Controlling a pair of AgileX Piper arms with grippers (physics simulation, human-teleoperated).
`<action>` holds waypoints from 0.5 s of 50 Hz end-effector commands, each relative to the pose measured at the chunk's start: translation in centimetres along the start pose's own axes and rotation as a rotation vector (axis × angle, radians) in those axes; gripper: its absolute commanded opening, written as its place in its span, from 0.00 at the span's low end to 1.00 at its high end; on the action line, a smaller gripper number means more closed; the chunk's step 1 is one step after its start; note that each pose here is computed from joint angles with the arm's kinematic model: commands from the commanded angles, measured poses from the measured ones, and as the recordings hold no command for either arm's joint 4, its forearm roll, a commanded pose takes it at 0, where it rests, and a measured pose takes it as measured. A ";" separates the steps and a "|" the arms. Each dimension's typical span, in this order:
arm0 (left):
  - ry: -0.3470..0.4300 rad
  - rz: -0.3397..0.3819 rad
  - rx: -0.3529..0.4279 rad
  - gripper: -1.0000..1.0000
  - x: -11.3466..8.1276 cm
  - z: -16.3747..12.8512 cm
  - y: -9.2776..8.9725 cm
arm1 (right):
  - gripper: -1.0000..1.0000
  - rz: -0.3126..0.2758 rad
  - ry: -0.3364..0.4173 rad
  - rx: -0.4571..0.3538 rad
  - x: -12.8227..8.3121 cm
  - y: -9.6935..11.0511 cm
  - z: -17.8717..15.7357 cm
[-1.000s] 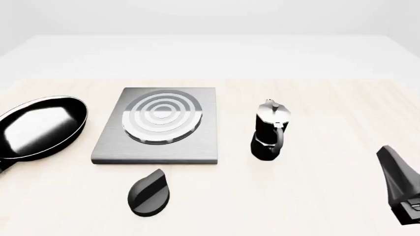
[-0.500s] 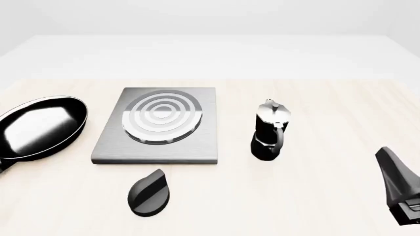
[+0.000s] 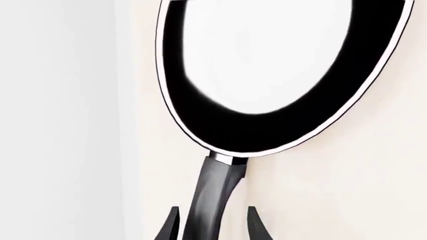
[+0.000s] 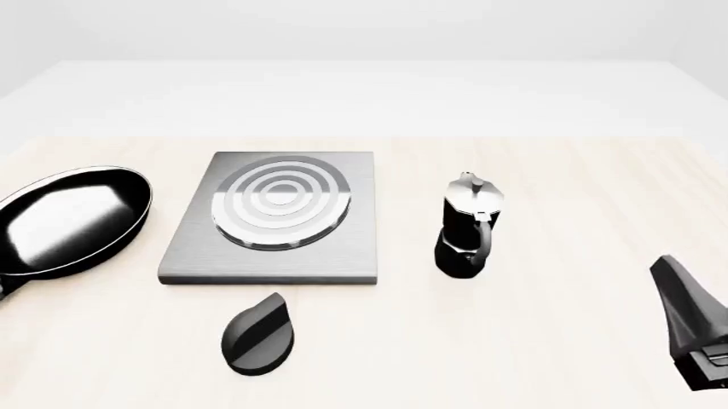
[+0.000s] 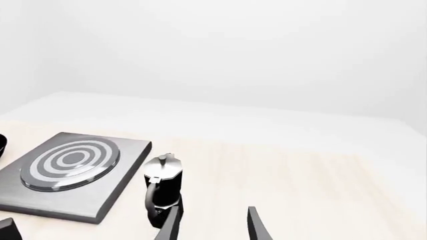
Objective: Turn on the stove and put the frying pan on it.
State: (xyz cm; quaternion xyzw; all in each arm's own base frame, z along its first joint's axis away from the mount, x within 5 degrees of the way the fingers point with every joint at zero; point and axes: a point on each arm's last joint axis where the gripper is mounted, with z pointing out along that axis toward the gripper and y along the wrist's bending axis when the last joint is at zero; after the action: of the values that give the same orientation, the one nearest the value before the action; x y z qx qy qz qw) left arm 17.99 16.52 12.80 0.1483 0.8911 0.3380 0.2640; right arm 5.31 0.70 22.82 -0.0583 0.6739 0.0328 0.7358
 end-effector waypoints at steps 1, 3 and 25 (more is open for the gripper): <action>0.017 0.006 -0.005 1.00 0.7 1.0 0.0 | 1.00 -0.002 0.000 -0.001 0.0 0.0 0.0; 0.018 0.006 -0.006 1.00 0.7 1.1 0.0 | 1.00 -0.002 0.001 -0.001 0.0 0.0 0.0; -0.010 0.022 -0.049 0.00 0.1 0.0 0.8 | 1.00 -0.007 -0.001 -0.003 -0.2 0.0 0.1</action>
State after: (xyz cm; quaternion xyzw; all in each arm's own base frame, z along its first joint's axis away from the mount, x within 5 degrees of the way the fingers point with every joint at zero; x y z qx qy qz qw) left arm 17.96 17.05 12.33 0.1536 0.8893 0.3431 0.2603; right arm 5.35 0.72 22.97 -0.0613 0.6737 0.0314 0.7357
